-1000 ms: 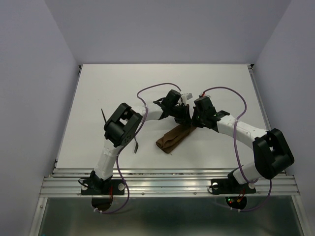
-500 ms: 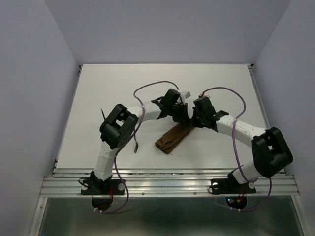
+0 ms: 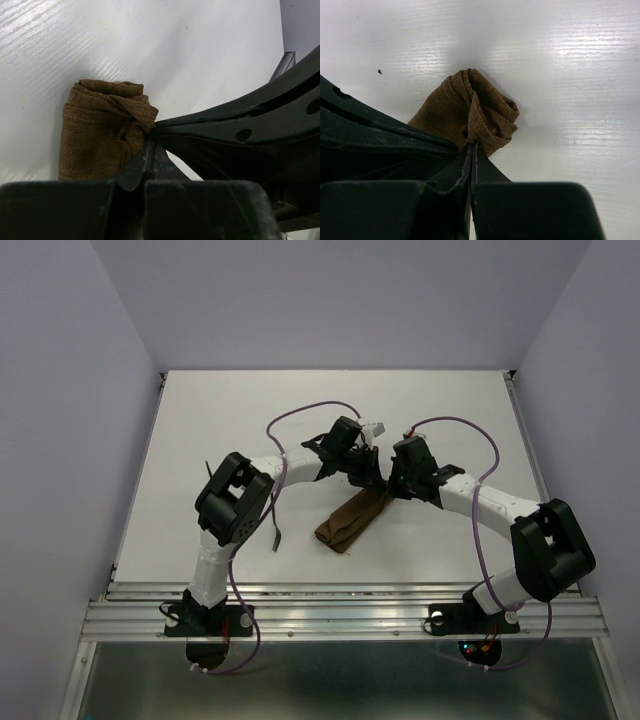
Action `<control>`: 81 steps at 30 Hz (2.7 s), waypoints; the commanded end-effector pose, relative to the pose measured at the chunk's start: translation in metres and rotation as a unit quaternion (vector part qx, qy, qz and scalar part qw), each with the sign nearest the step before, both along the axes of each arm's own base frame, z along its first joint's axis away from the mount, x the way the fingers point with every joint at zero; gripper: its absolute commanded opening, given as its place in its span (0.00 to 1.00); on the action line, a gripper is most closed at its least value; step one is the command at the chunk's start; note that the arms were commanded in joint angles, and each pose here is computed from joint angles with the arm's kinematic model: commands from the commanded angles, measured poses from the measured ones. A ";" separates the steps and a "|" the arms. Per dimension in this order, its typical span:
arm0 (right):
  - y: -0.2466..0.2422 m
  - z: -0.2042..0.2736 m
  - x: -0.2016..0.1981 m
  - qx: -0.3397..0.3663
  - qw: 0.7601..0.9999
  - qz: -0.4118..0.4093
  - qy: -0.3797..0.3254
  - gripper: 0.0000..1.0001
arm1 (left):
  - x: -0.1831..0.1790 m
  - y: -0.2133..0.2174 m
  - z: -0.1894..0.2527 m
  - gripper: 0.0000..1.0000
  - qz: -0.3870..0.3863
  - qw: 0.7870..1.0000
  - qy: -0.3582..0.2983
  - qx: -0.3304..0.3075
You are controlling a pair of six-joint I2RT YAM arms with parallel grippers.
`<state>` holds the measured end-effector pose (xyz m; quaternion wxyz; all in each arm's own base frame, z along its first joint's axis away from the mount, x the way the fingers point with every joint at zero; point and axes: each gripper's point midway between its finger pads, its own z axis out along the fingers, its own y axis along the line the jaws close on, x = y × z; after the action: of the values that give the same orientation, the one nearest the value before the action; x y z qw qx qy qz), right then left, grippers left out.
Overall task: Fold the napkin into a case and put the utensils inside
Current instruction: Stuff the top corner of the smaller-rectangle-folded napkin into the folded napkin.
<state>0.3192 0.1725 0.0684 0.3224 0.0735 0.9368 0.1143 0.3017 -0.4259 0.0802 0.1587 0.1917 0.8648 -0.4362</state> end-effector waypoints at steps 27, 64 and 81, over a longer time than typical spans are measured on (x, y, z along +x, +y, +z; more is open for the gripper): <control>0.030 0.025 0.015 0.058 0.997 0.039 -0.037 0.01 | -0.008 -0.017 -0.045 0.00 -0.008 0.999 0.011 0.039; 0.027 0.029 0.018 0.047 0.997 0.034 -0.043 0.01 | 0.014 0.000 -0.009 0.00 -0.007 1.000 -0.008 0.001; 0.028 0.025 0.019 0.045 0.998 0.037 -0.038 0.01 | -0.007 -0.017 0.018 0.00 -0.039 0.997 0.005 -0.060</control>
<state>0.3202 0.1854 0.0736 0.3191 0.0582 0.9347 0.1453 0.3041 -0.4266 0.0598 0.1351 0.1885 0.8647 -0.4455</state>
